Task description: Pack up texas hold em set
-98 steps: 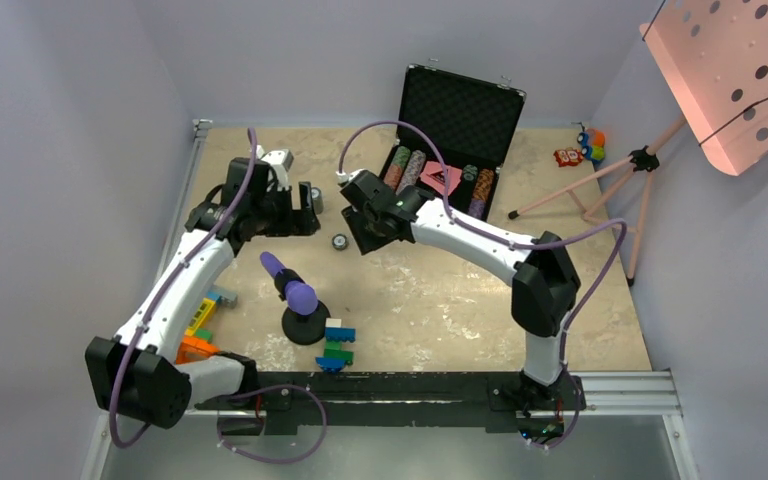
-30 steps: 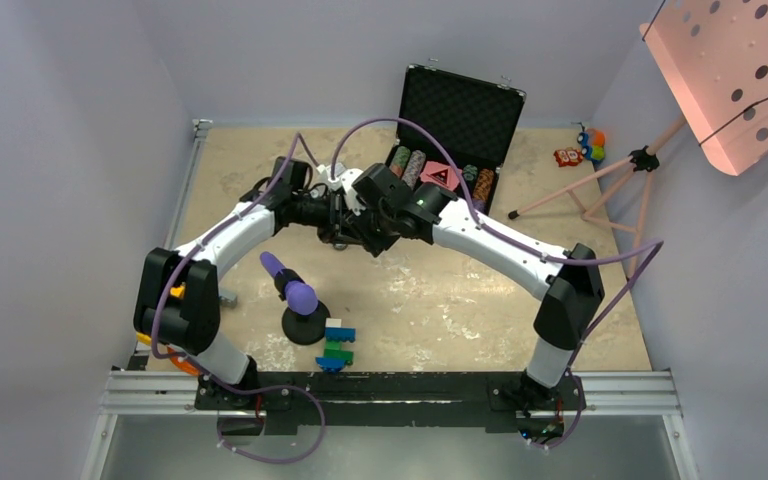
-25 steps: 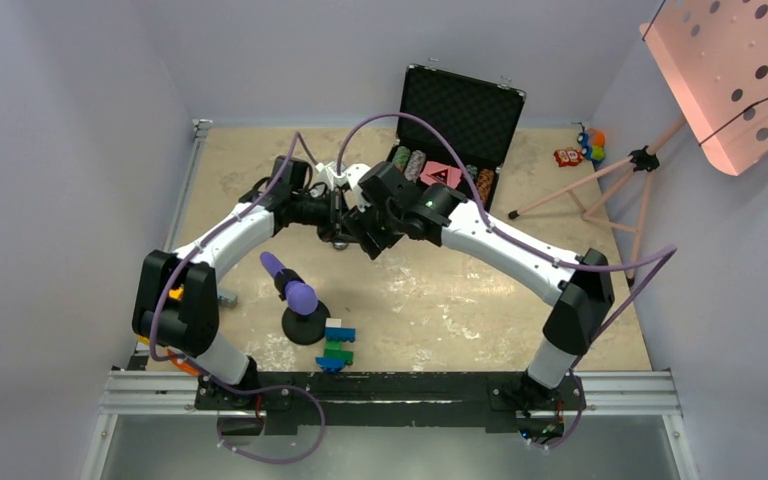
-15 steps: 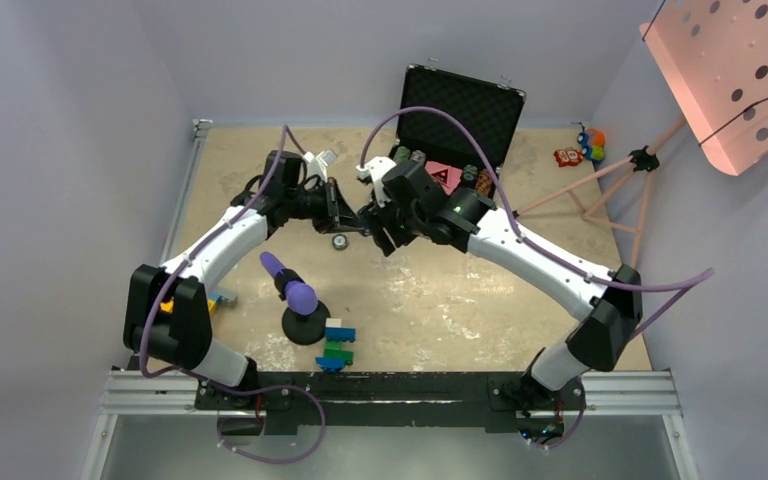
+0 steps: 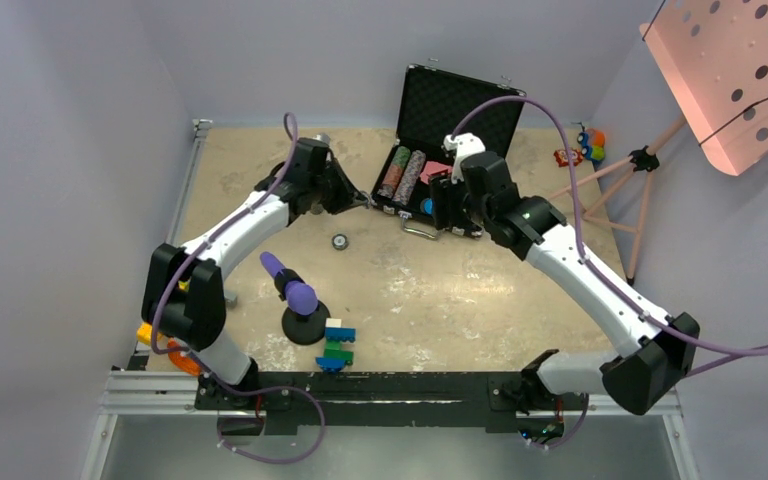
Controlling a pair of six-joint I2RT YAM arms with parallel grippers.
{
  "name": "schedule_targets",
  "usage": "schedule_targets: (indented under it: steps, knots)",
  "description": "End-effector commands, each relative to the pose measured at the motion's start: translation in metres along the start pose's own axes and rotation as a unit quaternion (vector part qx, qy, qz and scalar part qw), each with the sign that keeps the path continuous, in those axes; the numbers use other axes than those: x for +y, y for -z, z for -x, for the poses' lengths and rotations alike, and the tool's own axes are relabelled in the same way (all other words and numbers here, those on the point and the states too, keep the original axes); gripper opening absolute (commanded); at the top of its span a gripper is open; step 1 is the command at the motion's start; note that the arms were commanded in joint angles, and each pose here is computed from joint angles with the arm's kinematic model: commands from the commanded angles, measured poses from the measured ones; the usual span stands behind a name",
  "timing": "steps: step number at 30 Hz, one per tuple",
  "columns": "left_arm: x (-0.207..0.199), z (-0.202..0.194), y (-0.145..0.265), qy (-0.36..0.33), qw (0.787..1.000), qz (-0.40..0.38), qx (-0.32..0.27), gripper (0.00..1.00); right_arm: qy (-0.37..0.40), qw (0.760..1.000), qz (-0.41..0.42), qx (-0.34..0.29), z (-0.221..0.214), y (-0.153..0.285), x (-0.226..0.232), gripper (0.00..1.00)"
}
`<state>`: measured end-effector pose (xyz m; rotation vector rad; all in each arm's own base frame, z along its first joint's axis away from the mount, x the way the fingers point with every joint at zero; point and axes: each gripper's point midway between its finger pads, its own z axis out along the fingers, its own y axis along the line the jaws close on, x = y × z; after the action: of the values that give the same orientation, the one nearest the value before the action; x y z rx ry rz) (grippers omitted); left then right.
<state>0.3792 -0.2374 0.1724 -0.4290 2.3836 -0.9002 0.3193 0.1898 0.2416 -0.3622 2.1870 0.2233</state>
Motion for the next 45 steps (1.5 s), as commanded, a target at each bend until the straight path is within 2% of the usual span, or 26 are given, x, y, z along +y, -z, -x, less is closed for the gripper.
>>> schedule_targets:
  steps: [1,7,14,32,45]
  knots:
    - [-0.014,0.029,-0.027,0.046,0.996,0.035,-0.071,0.0,-0.035,0.997,-0.023,-0.061,0.019,0.012,-0.015,0.69]
    - [-0.015,0.04,-0.059,0.076,0.987,0.079,-0.113,0.0,-0.047,0.995,-0.028,-0.089,0.022,0.025,-0.023,0.69]
    - [-0.011,0.048,-0.082,0.092,0.98,0.114,-0.135,0.0,-0.055,0.991,-0.024,-0.116,0.028,0.041,-0.026,0.7]
    - [0.012,0.035,-0.121,0.101,0.975,0.161,-0.117,0.0,-0.062,0.989,-0.021,-0.132,0.031,0.05,-0.028,0.71]
    - [0.012,0.035,-0.139,0.097,0.976,0.157,-0.112,0.0,-0.06,0.99,-0.022,-0.128,0.028,0.048,-0.028,0.71]
